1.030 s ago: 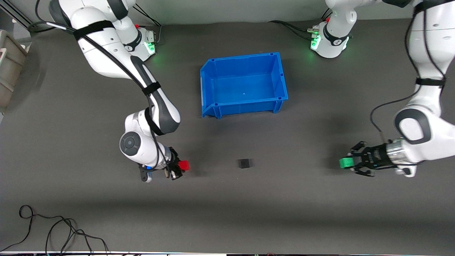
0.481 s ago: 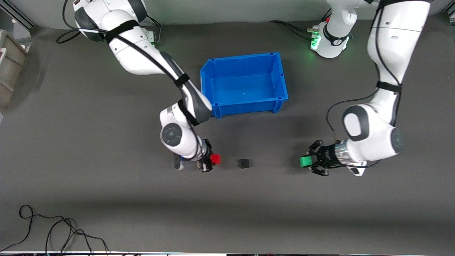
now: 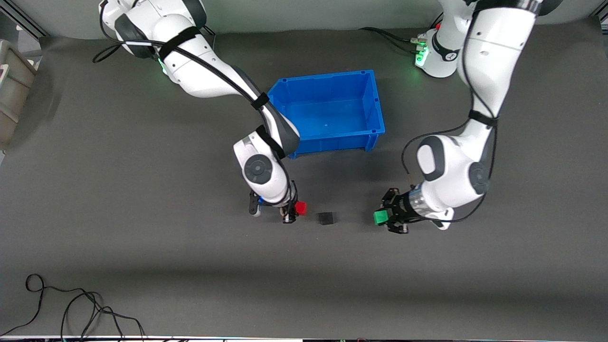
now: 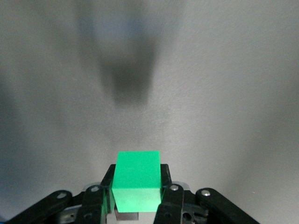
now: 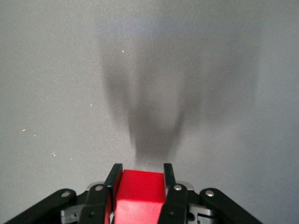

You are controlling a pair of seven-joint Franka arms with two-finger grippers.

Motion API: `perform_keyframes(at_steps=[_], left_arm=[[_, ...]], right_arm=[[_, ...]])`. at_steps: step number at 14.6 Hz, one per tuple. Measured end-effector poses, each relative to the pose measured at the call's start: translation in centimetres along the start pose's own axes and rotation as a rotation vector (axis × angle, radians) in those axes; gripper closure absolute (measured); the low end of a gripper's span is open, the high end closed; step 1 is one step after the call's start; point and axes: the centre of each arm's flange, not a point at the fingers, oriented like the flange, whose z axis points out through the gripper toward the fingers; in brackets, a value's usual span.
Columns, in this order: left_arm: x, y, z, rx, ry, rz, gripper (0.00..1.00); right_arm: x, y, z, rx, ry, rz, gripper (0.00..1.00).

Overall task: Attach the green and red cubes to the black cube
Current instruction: 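Carry the red cube and green cube toward the black cube, then press the red and green cubes against the black cube's sides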

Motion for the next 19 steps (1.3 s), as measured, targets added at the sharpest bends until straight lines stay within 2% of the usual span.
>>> perform_keyframes(at_steps=[5,9,13,19], left_arm=[[-3.3,-0.6,3.6,-0.018,-0.004,-0.032,0.6],[-4.2,-1.0,5.7,-0.028,-0.001,-0.038,0.6],[-5.4,-1.8,7.5,-0.041,0.001,-0.03,0.6],[-6.5,-2.6,8.5,-0.047,-0.001,-0.028,0.6]], right_arm=[[-0.2,-1.6,1.2,0.031,0.0,0.003,0.6],[-0.4,-2.6,2.0,0.052,-0.006,0.001,0.6],[-1.5,-1.5,3.3,0.06,0.019,-0.046,0.6],[-3.9,0.5,3.5,0.059,0.02,-0.092,0.6]])
